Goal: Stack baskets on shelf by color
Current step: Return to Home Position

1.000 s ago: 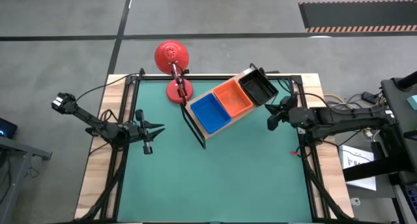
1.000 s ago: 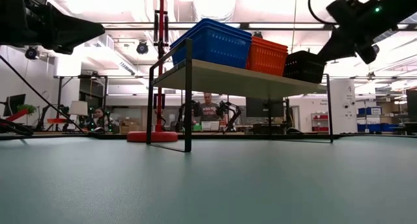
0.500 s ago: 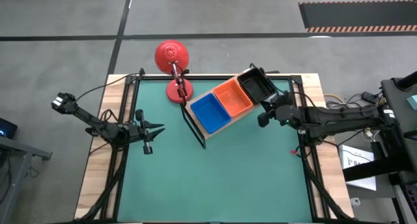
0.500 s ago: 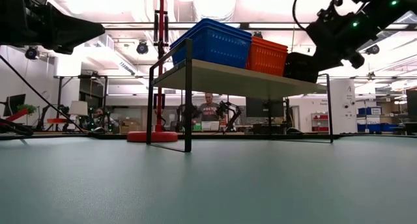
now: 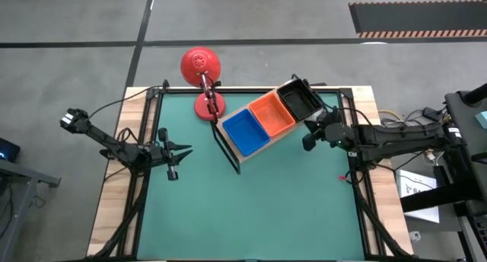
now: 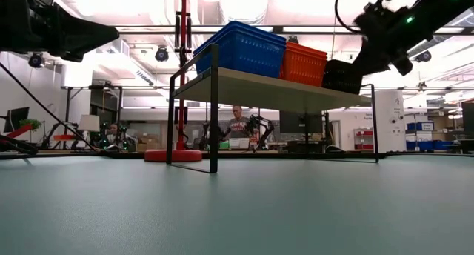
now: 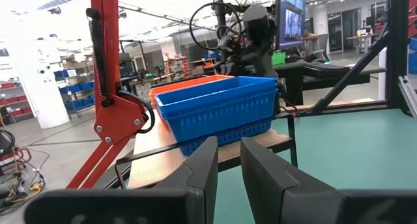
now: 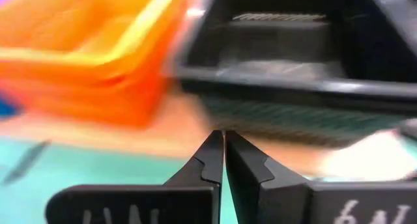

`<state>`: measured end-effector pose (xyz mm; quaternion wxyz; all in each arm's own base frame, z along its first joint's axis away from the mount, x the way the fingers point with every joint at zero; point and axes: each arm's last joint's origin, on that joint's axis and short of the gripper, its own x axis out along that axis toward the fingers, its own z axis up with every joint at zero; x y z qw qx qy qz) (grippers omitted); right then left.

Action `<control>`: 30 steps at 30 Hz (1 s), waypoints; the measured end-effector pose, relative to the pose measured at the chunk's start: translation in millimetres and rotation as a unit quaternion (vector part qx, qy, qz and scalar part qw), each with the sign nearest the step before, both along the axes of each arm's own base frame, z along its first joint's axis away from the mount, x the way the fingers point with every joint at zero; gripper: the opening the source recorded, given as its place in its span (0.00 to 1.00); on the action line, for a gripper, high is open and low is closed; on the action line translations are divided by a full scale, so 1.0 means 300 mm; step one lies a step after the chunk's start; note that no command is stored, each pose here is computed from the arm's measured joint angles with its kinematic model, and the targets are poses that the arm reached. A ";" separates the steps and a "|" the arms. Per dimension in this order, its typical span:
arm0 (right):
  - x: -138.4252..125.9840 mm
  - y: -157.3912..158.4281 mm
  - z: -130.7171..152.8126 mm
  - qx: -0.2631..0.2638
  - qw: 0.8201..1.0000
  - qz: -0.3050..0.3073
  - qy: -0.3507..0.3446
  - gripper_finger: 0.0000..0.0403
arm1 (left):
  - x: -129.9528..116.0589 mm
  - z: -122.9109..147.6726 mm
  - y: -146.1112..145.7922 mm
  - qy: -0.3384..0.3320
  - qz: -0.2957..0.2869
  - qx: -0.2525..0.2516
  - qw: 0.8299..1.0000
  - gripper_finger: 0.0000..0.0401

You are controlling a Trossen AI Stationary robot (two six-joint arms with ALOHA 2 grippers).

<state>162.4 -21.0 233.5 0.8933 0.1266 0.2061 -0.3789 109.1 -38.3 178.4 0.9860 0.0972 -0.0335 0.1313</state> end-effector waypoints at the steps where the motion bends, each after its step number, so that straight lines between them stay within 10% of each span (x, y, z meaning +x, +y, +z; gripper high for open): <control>1: -0.002 0.011 0.003 0.012 1.000 0.024 -0.005 0.02 | 0.000 0.000 0.000 0.000 0.000 0.000 1.000 0.13; 5: -0.017 0.085 0.024 0.011 0.989 0.138 -0.048 0.02 | 0.000 0.000 0.000 0.000 0.000 0.000 1.000 0.13; 9: -0.031 0.147 -0.007 -0.110 0.970 0.185 -0.115 0.02 | 0.000 0.000 0.000 0.000 0.000 0.000 1.000 0.13; 19: -0.091 0.149 -0.052 -0.283 0.879 0.256 -0.286 0.02 | 0.000 0.000 0.000 0.000 0.000 0.000 1.000 0.13; 30: -0.076 0.143 -0.106 -0.298 0.889 0.271 -0.220 0.02 | 0.000 0.000 0.000 0.000 0.000 0.000 1.000 0.13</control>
